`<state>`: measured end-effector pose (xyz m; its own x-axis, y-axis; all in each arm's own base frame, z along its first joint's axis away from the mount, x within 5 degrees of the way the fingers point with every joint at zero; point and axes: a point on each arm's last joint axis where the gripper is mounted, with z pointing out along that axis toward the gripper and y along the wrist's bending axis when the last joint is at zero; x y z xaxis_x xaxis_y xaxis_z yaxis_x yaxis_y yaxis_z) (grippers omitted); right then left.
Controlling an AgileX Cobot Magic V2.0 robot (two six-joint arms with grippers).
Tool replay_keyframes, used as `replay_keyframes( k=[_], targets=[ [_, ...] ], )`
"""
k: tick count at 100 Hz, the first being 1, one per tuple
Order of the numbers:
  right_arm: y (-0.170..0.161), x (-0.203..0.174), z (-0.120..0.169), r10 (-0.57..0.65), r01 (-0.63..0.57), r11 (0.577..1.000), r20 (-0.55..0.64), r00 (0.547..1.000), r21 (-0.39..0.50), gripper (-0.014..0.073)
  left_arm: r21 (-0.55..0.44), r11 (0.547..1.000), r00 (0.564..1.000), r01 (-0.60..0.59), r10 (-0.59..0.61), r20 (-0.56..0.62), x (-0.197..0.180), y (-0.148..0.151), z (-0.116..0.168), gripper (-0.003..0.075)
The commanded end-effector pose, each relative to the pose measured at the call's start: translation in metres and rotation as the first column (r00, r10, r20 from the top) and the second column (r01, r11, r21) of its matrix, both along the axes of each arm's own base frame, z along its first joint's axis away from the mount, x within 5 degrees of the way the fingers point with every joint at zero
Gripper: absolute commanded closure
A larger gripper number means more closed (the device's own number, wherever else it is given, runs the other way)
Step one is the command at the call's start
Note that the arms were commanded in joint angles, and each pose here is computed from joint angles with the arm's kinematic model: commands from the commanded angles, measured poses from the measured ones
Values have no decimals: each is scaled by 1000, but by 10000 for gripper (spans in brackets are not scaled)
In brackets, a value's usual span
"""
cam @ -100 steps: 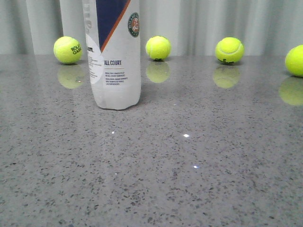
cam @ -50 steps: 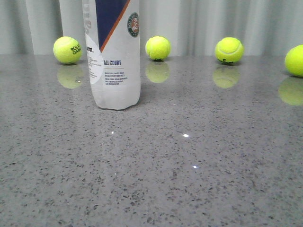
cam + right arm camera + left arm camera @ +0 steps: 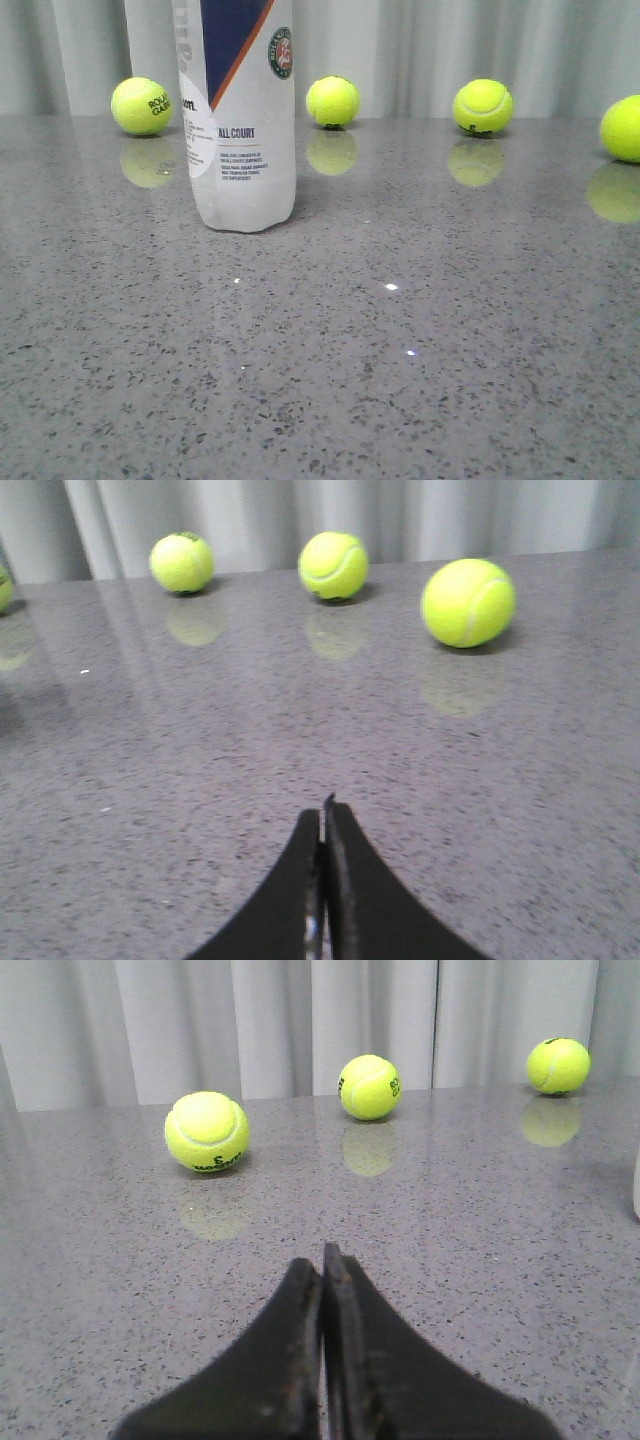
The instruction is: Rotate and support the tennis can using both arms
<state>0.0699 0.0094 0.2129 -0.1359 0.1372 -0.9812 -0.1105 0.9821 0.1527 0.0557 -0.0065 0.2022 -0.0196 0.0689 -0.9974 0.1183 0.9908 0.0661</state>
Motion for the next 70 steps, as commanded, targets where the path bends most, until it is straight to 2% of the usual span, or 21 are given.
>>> replay_keyframes(
  k=[1,14,32,51,70],
  targets=[
    [-4,-3,7,-51,53,999,141,989,-10,655,-25,1000,998,3,-1,63,-1,0,-6,739],
    [-8,-10,-7,-100,106,994,183,978,-24,655,-25,1000,998,3,-1,63,-1,0,-6,739],
    [-10,-15,-6,-135,152,987,231,964,-57,655,-25,1000,998,3,-1,63,-1,0,-6,739],
    [-10,-15,-5,-133,158,984,247,960,-82,655,-25,1000,998,3,-1,63,-1,0,-6,739],
    [-10,-15,-5,-136,156,986,244,960,-65,655,-25,1000,998,3,-1,63,-1,0,-6,739]
  ],
)
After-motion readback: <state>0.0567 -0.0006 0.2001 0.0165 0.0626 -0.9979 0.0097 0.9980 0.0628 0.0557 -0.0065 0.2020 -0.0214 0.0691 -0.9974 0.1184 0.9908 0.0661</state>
